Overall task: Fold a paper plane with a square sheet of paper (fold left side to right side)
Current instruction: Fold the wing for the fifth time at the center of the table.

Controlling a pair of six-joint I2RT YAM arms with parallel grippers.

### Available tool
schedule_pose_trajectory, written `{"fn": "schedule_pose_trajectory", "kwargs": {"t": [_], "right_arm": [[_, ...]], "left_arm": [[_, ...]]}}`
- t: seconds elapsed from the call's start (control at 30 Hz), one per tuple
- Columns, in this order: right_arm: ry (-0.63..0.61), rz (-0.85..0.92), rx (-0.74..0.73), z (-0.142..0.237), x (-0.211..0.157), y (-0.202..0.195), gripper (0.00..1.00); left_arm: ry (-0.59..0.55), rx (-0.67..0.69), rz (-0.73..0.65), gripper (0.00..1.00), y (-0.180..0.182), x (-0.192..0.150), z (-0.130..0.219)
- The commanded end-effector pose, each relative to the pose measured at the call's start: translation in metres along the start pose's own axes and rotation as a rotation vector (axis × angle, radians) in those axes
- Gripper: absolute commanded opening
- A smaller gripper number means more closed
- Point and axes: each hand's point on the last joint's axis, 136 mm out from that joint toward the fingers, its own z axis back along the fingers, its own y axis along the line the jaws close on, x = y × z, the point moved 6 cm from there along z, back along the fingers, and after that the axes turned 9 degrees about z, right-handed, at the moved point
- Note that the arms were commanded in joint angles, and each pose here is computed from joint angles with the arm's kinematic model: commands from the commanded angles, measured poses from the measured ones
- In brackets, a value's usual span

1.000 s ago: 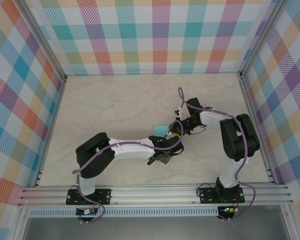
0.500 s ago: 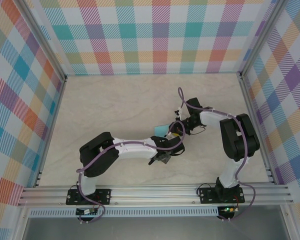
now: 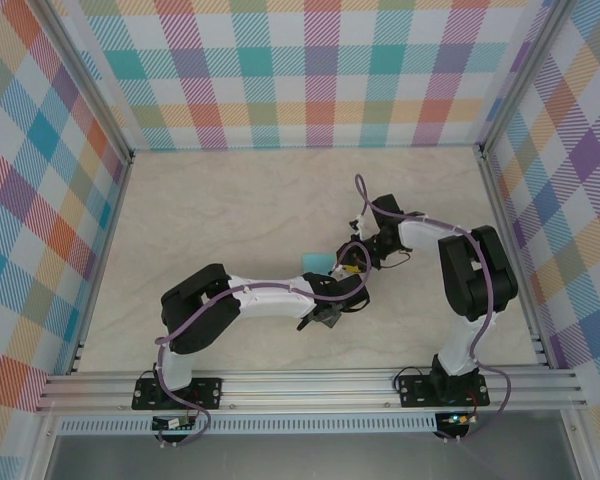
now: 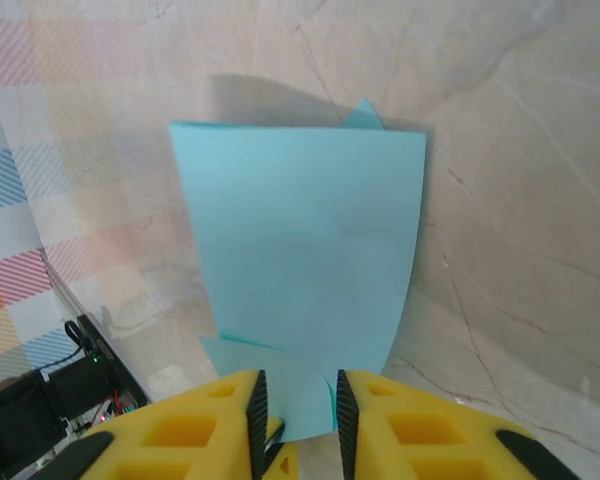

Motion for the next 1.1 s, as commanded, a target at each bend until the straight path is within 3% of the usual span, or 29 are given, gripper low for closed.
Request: {"fn": "schedule_pose_trajectory", "kwargs": {"t": [0.0, 0.17, 0.33, 0.47, 0.8, 1.07], "right_arm": [[-0.037, 0.032, -0.025, 0.012, 0.007, 0.009, 0.35], [-0.101, 0.061, -0.054, 0.03, 0.012, 0.017, 0.44], [-0.085, 0.042, -0.014, 0.03, 0.009, 0.019, 0.5], [-0.15, 0.002, -0.021, 0.044, 0.006, 0.015, 0.62], [-0.329, 0.014, -0.033, 0.079, -0.02, 0.007, 0.85], [-0.336, 0.025, -0.024, 0.074, -0.044, 0.003, 0.85]], "left_arm": [[-0.023, 0.0, -0.004, 0.08, -0.002, 0.006, 0.016], [-0.038, -0.011, 0.009, 0.0, -0.001, 0.01, 0.022], [-0.054, -0.037, 0.01, 0.0, -0.001, 0.014, 0.03], [-0.061, -0.081, 0.027, 0.0, -0.001, 0.015, 0.036], [-0.075, -0.425, 0.253, 0.0, 0.01, 0.019, 0.036], [-0.092, -0.625, 0.429, 0.0, 0.022, 0.018, 0.029]]}}
